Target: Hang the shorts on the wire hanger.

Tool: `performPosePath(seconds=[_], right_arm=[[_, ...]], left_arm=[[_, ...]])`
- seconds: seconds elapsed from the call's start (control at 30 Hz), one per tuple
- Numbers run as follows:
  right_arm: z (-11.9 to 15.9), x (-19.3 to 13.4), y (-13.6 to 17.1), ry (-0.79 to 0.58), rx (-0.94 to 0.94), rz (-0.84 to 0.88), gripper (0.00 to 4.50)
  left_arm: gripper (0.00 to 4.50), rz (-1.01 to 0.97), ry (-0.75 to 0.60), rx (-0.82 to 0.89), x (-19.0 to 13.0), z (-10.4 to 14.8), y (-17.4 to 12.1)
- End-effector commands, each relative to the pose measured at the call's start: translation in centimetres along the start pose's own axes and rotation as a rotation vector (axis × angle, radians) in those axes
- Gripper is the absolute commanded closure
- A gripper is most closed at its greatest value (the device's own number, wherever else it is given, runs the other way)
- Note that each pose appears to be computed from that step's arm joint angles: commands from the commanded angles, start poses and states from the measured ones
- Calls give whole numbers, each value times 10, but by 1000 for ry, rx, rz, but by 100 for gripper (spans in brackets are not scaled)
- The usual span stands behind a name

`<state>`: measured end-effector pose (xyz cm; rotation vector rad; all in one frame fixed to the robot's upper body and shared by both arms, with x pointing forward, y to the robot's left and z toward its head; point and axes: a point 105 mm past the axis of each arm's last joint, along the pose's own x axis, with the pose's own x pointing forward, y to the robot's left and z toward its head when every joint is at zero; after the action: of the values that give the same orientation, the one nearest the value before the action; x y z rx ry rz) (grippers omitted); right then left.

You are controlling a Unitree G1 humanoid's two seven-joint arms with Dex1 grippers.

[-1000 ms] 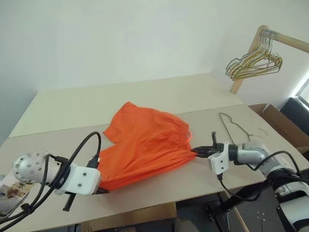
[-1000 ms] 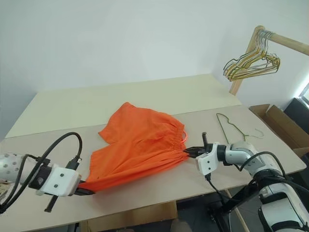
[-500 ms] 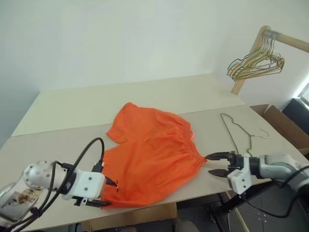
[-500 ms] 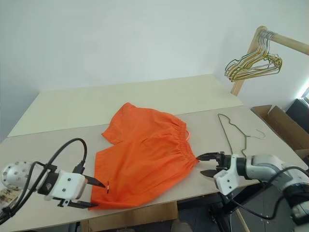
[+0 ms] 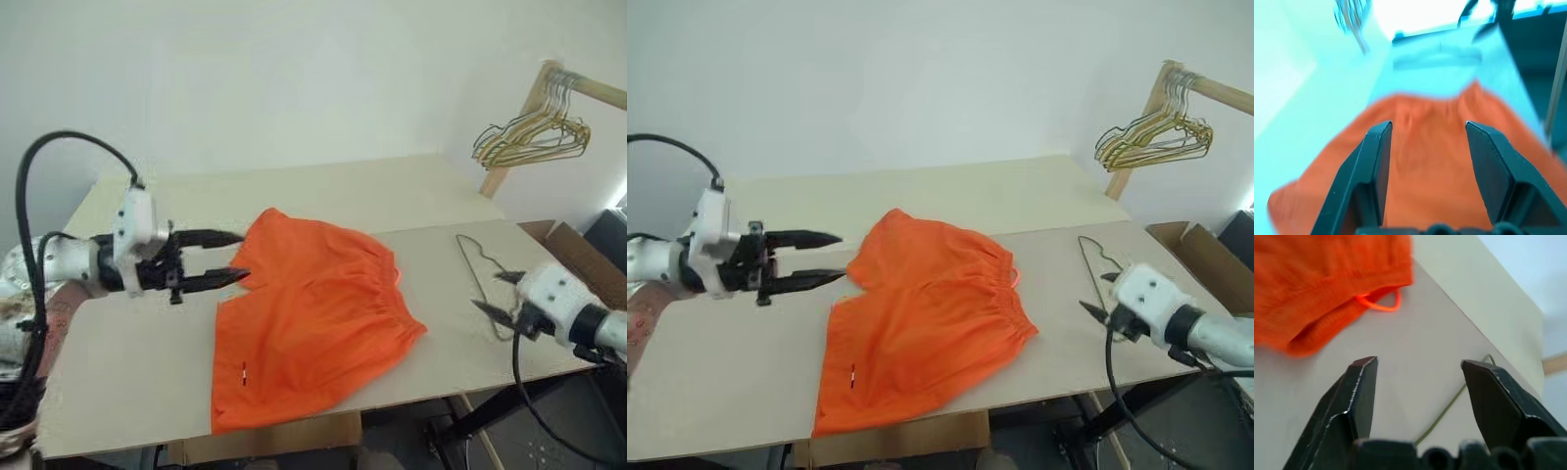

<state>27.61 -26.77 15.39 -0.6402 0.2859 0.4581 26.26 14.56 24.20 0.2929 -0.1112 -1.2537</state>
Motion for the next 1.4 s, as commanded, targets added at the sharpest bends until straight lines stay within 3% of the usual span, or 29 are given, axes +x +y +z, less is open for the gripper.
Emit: performPosePath(seconds=[0.03, 0.23, 0.53, 0.77, 0.87, 1.13, 1.4], right_arm=[[-23, 4, -28, 263, 312, -170, 127], [-61, 16, -39, 541, 498, -269, 127], [-97, 24, -42, 696, 614, -286, 127], [-118, 23, -36, 742, 740, -273, 127], [-127, 22, -34, 759, 782, -278, 186], [-139, 19, -28, 785, 860, -282, 446], [-133, 16, -39, 743, 750, -348, 446]], left_arm=[[192, -75, -79, -71, 31, 14, -7], [192, -111, -106, -72, 45, 17, -9], [192, -126, -119, -64, 51, 13, -20], [192, -121, -116, -56, 49, 11, -24], [192, -119, -115, -53, 48, 10, -23], [192, -127, -110, -43, 47, 10, -23], [192, -136, -99, -49, 46, 7, -20]])
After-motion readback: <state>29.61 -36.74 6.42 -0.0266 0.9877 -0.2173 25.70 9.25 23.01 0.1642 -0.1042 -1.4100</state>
